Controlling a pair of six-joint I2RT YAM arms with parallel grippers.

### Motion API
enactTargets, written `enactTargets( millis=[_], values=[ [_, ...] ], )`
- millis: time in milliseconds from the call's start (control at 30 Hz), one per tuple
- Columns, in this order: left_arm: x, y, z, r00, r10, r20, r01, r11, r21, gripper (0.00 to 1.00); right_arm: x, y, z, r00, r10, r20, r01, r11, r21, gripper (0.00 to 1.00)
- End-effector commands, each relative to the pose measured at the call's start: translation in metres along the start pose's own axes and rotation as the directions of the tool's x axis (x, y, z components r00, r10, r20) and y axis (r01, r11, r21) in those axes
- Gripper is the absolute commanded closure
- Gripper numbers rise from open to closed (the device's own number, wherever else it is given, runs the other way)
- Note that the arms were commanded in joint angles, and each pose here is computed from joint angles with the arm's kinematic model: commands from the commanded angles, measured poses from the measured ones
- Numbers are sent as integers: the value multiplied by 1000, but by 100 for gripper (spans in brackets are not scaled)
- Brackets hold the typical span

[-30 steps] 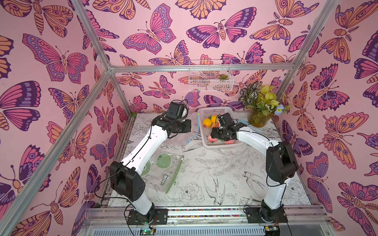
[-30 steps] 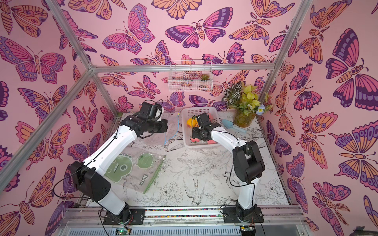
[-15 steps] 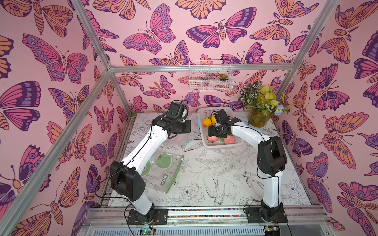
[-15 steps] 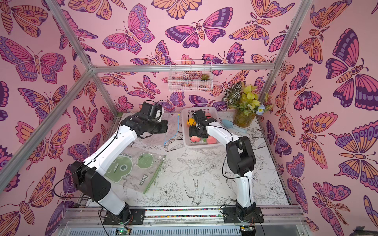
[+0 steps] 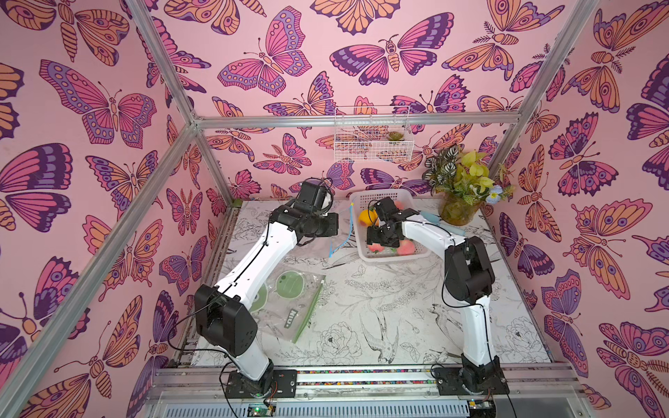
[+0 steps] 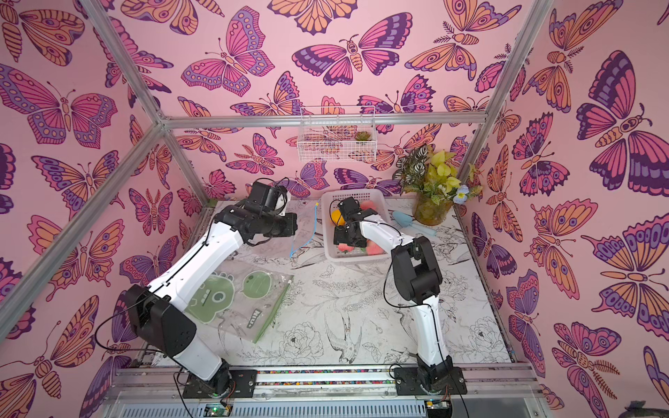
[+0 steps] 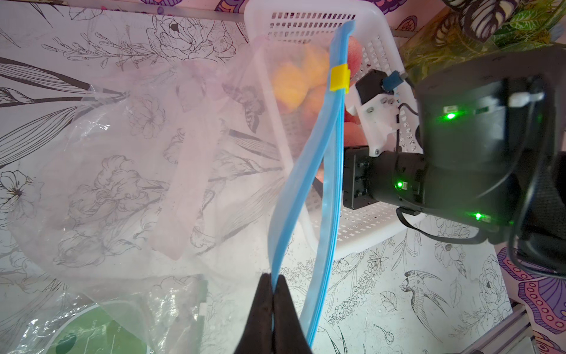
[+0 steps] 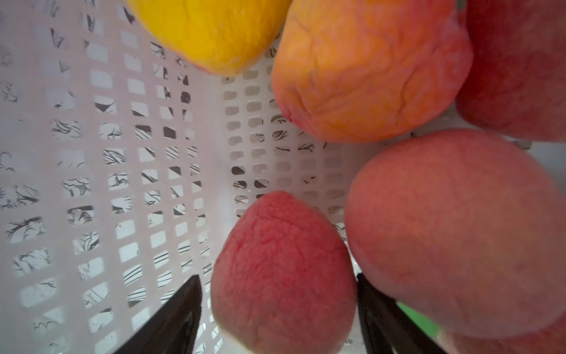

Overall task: Place the peach in a zip-top bag and seal the zipper
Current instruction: Pick up the peach from the basket.

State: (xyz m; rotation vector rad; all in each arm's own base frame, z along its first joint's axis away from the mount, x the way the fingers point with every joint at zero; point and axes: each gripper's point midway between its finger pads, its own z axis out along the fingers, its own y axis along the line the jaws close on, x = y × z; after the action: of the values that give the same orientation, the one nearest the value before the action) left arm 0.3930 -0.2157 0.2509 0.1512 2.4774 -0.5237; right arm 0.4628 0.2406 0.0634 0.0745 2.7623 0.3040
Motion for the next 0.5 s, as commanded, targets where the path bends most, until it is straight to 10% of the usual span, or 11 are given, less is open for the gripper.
enactTargets(
  millis=[0,467],
  values=[
    [10,1,6,999,-1,-37,1,1000,2,100,-2,-4,5,999,39,-4,-39,999,23,23],
    [12,0,6,999,-7,-40,7,1000,5,100,-13,-1,-41,980,85,182,-70,994,-85,34]
  ],
)
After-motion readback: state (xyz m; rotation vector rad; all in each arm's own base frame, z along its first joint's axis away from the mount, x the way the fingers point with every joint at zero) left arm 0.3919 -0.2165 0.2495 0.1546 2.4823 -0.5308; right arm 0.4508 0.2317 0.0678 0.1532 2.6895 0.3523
